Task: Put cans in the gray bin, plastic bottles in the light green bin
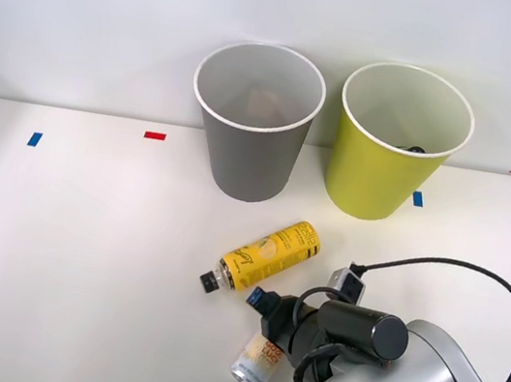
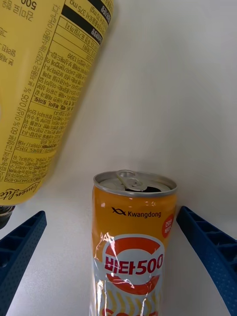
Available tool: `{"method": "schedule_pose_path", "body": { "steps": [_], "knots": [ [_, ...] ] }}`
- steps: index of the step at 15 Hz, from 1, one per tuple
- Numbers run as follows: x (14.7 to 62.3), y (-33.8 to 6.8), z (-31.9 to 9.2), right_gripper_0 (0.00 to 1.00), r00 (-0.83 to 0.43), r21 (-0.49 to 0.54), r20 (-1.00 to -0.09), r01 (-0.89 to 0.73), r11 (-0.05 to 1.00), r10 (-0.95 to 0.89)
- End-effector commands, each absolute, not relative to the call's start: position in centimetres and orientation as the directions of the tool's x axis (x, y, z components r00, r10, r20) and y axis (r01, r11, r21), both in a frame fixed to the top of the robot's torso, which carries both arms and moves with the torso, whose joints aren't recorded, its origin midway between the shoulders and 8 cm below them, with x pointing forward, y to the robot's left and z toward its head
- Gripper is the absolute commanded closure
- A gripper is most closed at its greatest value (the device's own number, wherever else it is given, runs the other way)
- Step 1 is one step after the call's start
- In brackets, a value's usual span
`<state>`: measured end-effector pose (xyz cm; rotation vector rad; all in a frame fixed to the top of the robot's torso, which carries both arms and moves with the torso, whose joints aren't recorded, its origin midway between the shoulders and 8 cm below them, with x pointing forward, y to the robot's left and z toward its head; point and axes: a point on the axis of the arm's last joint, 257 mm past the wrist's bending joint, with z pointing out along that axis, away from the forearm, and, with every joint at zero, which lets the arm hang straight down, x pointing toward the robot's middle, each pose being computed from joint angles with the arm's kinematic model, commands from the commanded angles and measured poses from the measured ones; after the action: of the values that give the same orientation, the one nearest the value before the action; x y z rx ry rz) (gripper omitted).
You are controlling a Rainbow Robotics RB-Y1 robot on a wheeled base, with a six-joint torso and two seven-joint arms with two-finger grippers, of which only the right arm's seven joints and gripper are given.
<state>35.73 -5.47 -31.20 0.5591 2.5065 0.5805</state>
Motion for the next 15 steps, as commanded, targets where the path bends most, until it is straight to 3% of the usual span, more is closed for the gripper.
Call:
{"method": "schedule_pose_path", "body": {
  "steps": [1,2,3,4,6,7,13,15],
  "knots": [
    [35.7,-6.1,-31.5,0.0,-0.786,0.476,-0.396,0.267,0.838,0.475],
    [35.8,-6.2,-31.5,0.0,-0.786,0.467,-0.41,0.255,0.847,0.462],
    [35.7,-6.2,-31.5,0.15,-0.787,0.456,-0.422,0.244,0.856,0.45],
    [35.7,-6.2,-31.6,0.33,-0.788,0.449,-0.43,0.237,0.862,0.441],
    [35.8,-6.3,-31.6,0.81,-0.789,0.437,-0.445,0.222,0.871,0.424],
    [35.7,-6.4,-31.6,0.99,-0.79,0.433,-0.448,0.217,0.875,0.417],
    [35.5,-6.2,-31.1,1.0,-0.794,0.419,-0.475,0.175,0.891,0.379],
    [35.2,-6.3,-29.6,1.0,-0.806,0.403,-0.517,0.068,0.913,0.289]
  ]
}}
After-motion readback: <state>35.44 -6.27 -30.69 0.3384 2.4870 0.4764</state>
